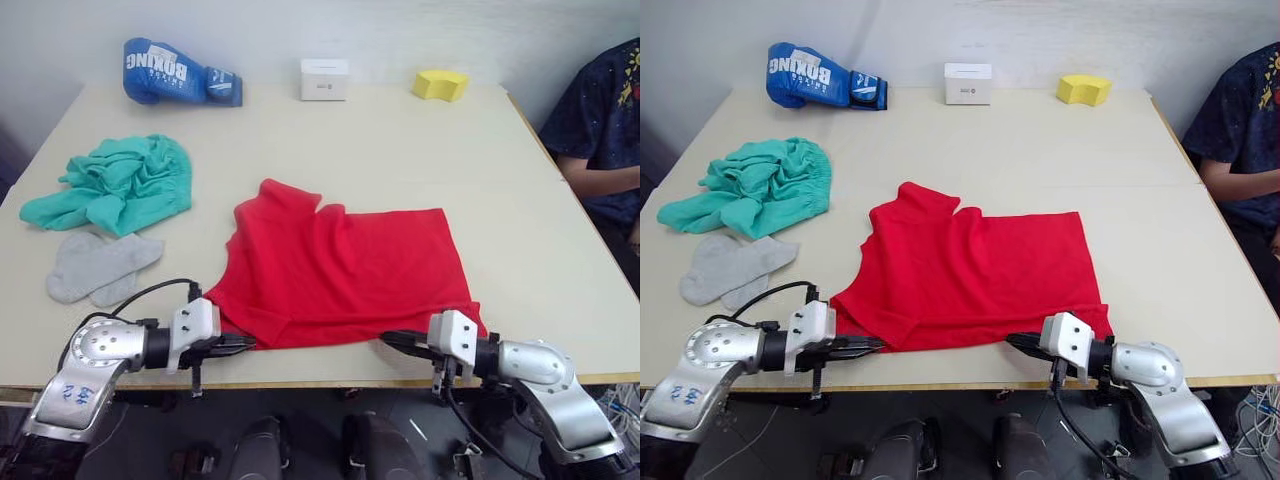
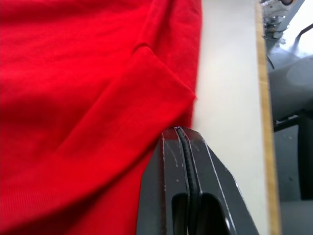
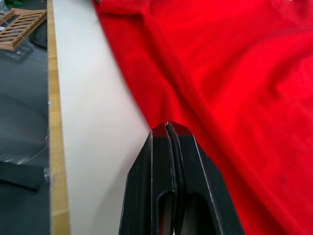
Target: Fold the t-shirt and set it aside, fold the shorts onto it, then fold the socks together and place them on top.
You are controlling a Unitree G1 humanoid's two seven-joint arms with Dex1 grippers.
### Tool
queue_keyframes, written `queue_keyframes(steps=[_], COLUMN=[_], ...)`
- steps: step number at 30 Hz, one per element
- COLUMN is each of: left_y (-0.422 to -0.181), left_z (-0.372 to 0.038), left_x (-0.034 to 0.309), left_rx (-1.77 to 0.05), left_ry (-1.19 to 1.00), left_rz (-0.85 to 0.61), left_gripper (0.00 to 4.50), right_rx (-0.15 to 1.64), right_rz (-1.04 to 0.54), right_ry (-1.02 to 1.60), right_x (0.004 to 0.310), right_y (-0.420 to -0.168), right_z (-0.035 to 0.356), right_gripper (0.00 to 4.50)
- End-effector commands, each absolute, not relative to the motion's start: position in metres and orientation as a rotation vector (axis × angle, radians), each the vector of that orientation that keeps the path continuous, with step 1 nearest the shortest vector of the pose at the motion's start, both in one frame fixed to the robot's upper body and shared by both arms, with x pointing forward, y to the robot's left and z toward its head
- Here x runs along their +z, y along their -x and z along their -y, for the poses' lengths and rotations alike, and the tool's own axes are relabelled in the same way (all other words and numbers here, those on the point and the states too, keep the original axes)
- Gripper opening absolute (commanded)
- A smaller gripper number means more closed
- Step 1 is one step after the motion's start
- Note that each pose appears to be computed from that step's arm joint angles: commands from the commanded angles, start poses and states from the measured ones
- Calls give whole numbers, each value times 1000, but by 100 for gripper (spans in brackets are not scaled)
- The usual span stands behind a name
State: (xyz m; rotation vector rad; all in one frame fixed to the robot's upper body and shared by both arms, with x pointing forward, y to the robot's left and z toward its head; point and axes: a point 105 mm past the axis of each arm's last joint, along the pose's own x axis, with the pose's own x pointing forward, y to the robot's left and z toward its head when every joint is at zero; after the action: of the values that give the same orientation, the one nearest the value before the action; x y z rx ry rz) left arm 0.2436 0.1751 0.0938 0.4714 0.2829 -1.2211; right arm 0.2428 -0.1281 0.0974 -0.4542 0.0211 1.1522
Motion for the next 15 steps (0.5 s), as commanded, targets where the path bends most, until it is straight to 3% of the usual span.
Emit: queue_keyframes(steps=[1,7,15], left_y=[-247,-244,-284], left_z=[-173,-169,-164], left_x=[96,90,99], left_rx=[-1224,-1271,-1071], left_ry=[-510,-533,-467], left_rz=[-271,-284,-157], left_gripper=[1,1,1], right_rx=[1113,1029,861], right_rz=[-4,-19,-45], right_ry=[460,469,462], right_x=[103,98,88], right_y=[-248,-263,-282], right_z=[136,147,169], right_gripper=[0,0,0])
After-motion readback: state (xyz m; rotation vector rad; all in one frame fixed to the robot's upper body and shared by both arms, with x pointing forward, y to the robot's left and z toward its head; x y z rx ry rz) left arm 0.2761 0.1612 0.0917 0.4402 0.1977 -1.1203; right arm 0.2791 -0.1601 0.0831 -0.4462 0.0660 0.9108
